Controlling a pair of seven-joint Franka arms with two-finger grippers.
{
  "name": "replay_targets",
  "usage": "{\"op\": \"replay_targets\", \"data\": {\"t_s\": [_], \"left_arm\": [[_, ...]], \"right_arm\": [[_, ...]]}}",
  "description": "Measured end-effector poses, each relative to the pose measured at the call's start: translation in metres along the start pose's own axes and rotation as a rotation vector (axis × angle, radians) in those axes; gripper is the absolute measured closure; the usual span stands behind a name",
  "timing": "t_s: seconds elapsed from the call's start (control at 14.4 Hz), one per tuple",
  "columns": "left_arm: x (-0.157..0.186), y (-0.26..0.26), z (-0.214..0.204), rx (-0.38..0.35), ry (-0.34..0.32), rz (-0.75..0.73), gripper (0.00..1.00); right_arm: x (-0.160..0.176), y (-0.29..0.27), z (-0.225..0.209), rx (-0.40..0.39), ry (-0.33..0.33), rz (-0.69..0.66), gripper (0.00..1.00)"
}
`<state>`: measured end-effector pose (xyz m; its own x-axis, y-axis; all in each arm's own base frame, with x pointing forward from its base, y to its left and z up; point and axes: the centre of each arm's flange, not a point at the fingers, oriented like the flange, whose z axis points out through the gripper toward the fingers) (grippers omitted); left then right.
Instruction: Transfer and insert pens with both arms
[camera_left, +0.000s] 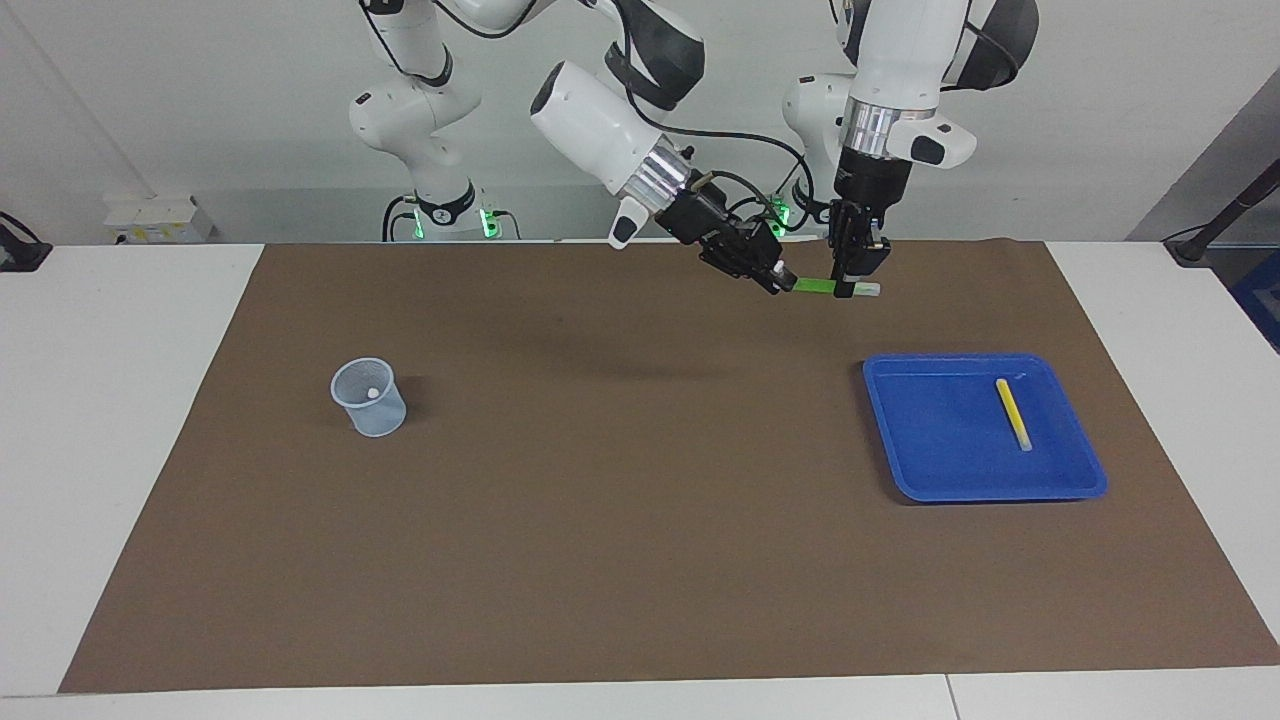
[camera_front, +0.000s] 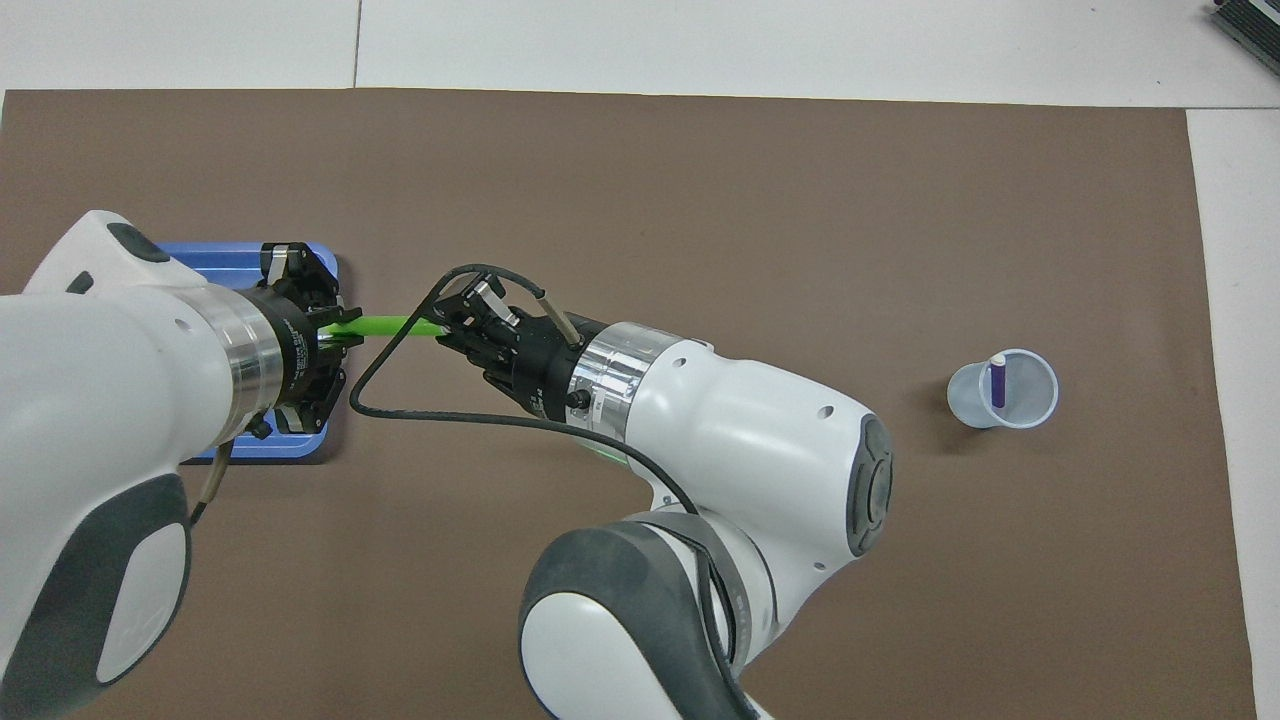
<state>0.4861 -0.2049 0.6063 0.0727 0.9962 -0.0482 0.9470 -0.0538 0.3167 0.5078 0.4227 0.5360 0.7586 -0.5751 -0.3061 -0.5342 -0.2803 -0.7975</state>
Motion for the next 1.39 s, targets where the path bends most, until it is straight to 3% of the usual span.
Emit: {"op": "replay_targets", "data": {"t_s": [0.07,0.21,0.35,1.39], "left_arm": [[0.0001,-0.0001,0.0001,0.001,0.0,0.0,0.83],[0.0022,0.0011,-0.0013,-0.001,0.0,-0.005,0.83],[0.0023,0.0012,-0.0013,-0.001,-0.001,-0.006,0.83],[0.0024,0.0012,-0.0013,0.0,-0.002,-0.011,0.83]], "right_arm": [[0.0,0.0001,0.0002,0.0,0.0,0.0,0.7],[-0.0003,0.0006,0.0009,-0.002,-0.001,0.0,0.8],[-0.0002,0.0002,0.0006,0.0,0.0,0.0,0.81],[-0.0001,0.0001,0.0005,0.0,0.0,0.0,0.81]]}}
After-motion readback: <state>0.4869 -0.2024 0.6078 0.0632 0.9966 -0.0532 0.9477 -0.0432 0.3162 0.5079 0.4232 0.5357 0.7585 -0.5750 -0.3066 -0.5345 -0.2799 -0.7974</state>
